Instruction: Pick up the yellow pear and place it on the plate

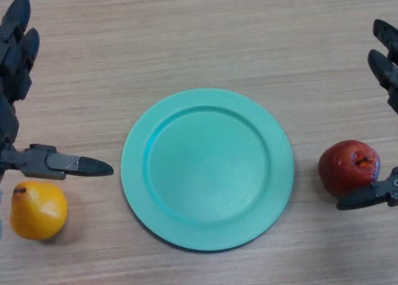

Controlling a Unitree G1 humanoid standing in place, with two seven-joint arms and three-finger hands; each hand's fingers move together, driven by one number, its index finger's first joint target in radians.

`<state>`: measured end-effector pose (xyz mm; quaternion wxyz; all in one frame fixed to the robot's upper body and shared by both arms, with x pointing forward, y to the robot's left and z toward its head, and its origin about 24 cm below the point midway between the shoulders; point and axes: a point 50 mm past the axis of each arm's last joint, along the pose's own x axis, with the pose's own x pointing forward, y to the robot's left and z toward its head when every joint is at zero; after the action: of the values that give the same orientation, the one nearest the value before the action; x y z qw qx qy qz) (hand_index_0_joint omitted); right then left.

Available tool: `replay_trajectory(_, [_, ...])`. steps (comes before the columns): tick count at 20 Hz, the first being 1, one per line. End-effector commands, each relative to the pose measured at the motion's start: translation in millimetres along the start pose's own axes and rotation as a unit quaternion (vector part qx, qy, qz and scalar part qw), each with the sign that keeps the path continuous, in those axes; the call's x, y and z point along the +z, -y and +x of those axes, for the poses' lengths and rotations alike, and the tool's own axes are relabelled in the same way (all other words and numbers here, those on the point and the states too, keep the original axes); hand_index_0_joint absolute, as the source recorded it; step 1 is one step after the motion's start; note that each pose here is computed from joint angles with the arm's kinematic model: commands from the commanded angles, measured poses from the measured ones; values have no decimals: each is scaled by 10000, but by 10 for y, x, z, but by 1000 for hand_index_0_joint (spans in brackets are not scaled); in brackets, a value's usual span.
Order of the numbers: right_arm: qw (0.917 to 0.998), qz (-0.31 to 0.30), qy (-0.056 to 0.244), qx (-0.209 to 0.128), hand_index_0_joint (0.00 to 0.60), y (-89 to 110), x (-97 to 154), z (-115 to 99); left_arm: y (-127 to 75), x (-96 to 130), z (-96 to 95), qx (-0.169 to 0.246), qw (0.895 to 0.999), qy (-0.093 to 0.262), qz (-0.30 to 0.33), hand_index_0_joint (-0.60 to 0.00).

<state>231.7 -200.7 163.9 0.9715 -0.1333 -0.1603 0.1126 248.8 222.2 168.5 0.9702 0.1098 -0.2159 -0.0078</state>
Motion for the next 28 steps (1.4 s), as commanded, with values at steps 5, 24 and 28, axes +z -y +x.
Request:
replay_trajectory(5, [9944, -542, 858, -290, 0, 142, 304, -12, -185, 354, 48, 319, 9955, 846, 287, 0])
replay_trajectory(24, [9903, -934, 868, -545, 0, 172, 177, 230, -743, -24, -751, 630, 9880, -240, 1393, 0])
replay_trajectory(28, [9907, -936, 849, -511, 0, 155, 149, 251, -833, -266, -870, 666, 9889, -461, 1245, 0])
